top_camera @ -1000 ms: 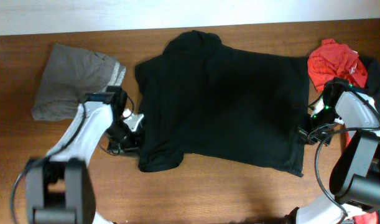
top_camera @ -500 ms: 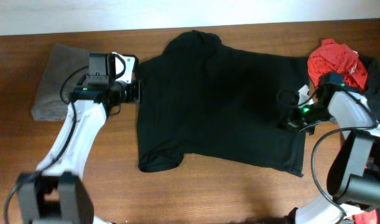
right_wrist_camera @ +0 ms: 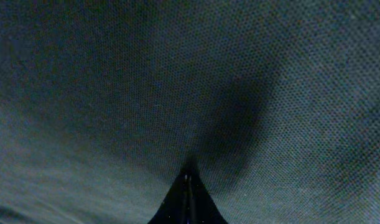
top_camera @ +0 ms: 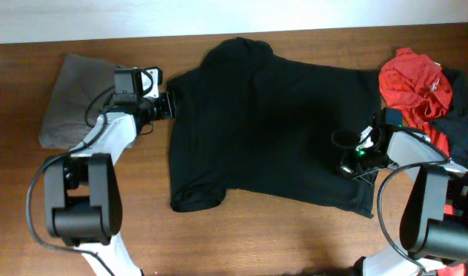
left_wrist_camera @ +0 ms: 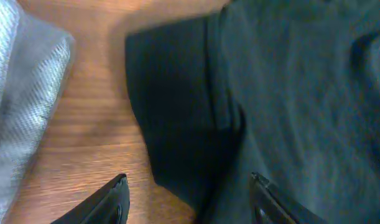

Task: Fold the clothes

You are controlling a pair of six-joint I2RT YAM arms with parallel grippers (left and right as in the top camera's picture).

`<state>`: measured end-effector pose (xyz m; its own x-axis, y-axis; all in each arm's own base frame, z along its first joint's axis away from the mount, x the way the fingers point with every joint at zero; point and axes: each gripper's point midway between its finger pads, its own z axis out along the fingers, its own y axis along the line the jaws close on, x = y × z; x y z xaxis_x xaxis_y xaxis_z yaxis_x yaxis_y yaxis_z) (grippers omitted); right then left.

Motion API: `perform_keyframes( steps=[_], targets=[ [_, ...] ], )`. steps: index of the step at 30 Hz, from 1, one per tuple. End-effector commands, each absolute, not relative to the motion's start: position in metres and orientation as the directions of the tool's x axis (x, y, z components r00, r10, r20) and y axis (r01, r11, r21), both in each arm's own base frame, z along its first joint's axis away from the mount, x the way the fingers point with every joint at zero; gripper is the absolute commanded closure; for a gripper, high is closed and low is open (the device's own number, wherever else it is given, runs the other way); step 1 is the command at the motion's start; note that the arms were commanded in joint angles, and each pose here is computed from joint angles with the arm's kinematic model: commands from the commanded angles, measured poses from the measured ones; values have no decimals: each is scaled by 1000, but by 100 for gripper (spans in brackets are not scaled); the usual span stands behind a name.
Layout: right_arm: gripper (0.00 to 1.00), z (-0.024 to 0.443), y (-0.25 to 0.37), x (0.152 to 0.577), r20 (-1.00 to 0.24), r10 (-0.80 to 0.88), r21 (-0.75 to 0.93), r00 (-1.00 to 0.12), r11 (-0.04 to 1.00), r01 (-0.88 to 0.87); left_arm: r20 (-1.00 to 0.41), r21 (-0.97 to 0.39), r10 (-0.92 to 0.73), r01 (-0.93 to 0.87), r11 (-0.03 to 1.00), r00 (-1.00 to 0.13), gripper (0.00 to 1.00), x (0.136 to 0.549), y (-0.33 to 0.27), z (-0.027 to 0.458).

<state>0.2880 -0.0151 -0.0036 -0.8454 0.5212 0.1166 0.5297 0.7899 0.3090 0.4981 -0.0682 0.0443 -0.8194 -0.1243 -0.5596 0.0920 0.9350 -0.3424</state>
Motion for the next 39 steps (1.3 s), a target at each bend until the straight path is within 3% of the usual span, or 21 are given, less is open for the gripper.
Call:
perform_keyframes(
  steps=[1,5,7,10,16,18,31,39],
  targets=[
    [96,-27,-34,255,159,561,125,-812,804,581,-489,-406,-178,42,913,-854,44,495,-74,16],
    [96,-27,-36,255,152,562,116,-813,807,580,-464,-440,-176,53,896,-868,47,493,-81,0],
    [96,-27,-36,256,151,562,117,-813,807,579,-452,-438,-177,45,898,-874,55,492,-81,-7],
    [96,-27,-36,256,151,562,116,-813,807,579,-455,-404,-180,22,914,-872,59,493,-74,-15],
    [96,-27,-36,256,151,562,117,-813,807,579,-505,-397,-182,40,917,-844,92,505,-73,-8],
    [96,-27,-36,256,151,562,116,-813,807,579,-509,-398,-187,37,917,-840,99,509,-70,-4],
    [96,-27,-38,249,165,562,88,-810,810,580,-539,-394,-294,-72,916,-789,99,539,4,65],
    [96,-27,-38,249,165,562,87,-810,810,580,-517,-402,-264,-41,915,-814,96,533,-4,62]
  ],
)
